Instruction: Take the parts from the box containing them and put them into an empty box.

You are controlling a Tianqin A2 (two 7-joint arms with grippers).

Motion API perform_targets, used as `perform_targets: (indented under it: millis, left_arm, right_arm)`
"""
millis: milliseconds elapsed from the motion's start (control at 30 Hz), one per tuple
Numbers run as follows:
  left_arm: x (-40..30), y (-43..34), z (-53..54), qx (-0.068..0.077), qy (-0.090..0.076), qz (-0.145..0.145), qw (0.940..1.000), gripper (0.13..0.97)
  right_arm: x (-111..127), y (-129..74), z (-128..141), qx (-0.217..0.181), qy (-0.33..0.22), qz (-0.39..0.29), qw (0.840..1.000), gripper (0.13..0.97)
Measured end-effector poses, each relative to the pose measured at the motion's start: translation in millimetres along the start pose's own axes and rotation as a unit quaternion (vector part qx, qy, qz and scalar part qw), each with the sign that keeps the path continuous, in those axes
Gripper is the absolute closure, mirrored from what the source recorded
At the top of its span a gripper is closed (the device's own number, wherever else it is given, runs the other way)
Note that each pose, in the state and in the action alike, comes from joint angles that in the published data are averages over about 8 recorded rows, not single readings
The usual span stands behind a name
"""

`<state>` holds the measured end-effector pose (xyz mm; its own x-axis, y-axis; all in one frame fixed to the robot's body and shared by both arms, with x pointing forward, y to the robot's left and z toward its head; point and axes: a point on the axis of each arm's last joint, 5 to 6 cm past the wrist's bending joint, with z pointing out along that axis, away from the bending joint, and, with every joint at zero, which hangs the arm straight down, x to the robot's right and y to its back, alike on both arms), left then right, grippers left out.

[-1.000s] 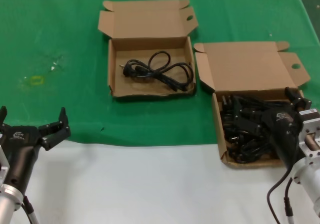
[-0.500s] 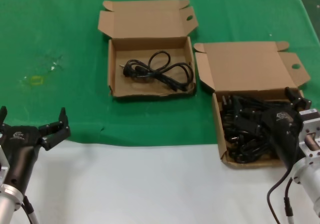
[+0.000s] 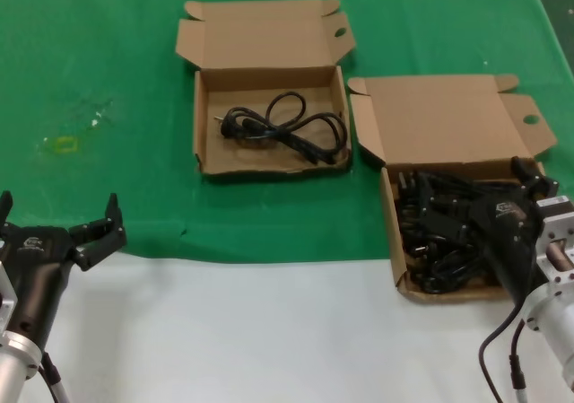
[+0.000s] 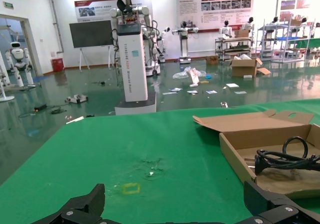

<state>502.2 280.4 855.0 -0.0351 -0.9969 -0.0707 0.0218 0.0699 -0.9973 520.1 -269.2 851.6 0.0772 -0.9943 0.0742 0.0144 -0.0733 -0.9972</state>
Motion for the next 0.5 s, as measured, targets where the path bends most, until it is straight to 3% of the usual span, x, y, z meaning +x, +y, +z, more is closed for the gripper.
perform_targets:
  millis: [500]
  left_arm:
    - [0.0, 0.0, 0.0, 0.000, 0.000, 0.000, 1.0000, 0.132]
  right_arm:
    - [0.0, 0.0, 0.0, 0.000, 0.000, 0.000, 1.000, 0.130]
